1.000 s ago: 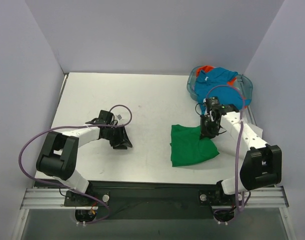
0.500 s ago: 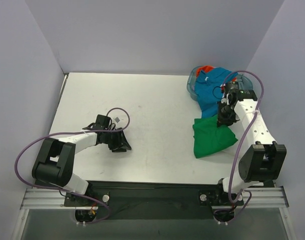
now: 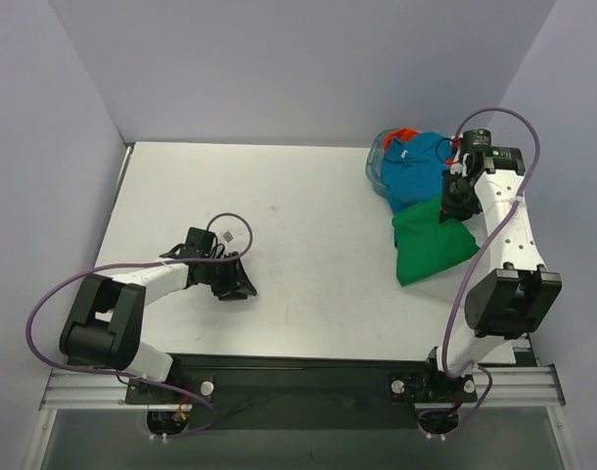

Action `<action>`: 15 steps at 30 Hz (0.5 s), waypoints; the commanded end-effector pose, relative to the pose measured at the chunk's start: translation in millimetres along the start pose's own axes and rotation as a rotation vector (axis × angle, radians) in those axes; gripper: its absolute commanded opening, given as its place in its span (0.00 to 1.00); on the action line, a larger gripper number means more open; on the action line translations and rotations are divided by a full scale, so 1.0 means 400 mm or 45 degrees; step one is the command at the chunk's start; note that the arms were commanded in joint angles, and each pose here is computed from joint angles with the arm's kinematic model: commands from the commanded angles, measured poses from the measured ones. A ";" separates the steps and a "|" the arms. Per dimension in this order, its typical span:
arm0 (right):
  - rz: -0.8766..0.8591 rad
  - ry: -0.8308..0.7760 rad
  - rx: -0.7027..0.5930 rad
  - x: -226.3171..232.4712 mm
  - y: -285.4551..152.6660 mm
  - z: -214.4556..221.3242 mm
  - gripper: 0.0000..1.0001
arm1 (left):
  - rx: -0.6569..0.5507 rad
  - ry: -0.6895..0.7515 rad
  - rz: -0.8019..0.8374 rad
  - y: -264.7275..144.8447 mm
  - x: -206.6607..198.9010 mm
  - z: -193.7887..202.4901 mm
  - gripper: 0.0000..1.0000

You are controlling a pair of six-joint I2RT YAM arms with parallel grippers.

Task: Fold and stack the t-shirts
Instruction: Put the neatly folded tshirt into the corner of the board with the right arm

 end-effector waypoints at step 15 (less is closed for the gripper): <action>0.111 0.231 0.083 -0.120 0.032 0.030 0.00 | -0.002 -0.003 -0.066 -0.010 0.016 0.022 0.49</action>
Point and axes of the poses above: each gripper's point midway between its finger pads, its own y axis out along the fingers, its own x axis along the line the jaws close on, z = x × y, the point moved 8 cm from there along -y, back along the fingers, and after that the axes turned 15 degrees about y, right-handed, at the moved point
